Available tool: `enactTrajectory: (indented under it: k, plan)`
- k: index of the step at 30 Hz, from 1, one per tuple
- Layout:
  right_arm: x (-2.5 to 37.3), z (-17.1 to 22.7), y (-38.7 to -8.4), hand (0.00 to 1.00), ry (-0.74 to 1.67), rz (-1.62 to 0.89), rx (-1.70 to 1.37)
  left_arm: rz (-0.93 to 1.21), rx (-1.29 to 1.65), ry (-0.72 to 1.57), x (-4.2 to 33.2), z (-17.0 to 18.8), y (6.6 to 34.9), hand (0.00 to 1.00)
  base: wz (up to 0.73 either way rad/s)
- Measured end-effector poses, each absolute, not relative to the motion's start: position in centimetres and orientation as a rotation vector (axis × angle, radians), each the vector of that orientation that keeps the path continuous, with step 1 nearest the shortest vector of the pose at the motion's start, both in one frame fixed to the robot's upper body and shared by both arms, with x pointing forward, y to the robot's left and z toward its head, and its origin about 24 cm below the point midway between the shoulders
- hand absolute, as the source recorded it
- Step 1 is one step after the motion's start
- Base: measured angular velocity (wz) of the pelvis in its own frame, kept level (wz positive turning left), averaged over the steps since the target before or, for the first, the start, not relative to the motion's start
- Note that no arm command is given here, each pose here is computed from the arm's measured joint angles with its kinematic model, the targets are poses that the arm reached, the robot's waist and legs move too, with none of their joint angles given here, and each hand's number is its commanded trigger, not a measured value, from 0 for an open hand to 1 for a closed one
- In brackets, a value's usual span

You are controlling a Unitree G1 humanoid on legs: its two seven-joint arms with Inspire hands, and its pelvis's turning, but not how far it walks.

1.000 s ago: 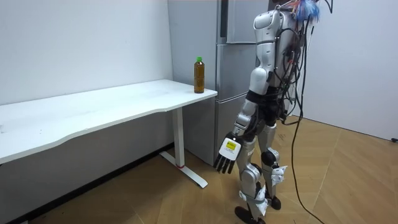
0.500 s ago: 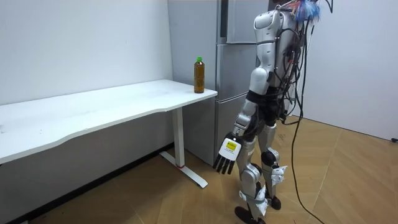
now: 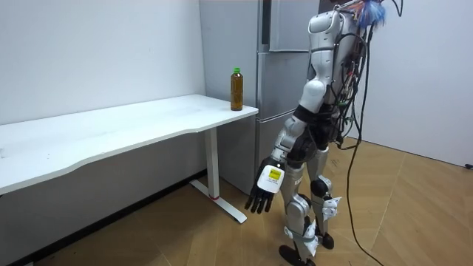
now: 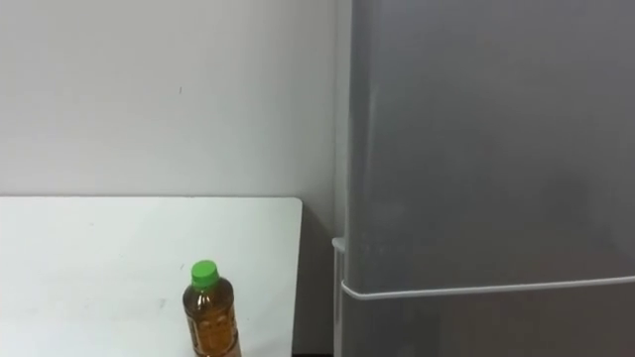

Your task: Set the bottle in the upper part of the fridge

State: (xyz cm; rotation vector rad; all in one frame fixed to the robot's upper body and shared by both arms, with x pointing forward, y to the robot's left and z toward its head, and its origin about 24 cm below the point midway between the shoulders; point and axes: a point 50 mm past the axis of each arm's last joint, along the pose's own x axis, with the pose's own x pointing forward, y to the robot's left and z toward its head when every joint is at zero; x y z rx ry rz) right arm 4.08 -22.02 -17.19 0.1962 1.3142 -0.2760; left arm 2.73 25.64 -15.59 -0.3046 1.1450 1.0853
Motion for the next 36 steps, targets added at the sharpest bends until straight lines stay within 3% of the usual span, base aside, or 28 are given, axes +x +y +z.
enactTrajectory:
  k: [8,20,23,36]
  plan:
    - [4.0,-17.0,-22.4,0.0,1.292,-0.291,0.166,1.309,-0.42,0.85,6.4,-12.7,28.5,0.0,0.01]
    - [3.9,-16.8,-22.6,0.0,1.27,-0.304,0.128,1.341,-0.45,0.48,11.9,-7.1,30.7,0.0,0.01]
    - [3.4,-16.8,-22.7,0.0,1.268,-0.309,0.13,1.296,-0.465,0.274,14.3,-3.0,31.2,0.0,0.0]
    - [3.5,-16.8,-22.8,0.0,1.256,-0.308,0.129,1.139,-0.335,-0.268,17.2,8.4,31.9,0.0,0.04]
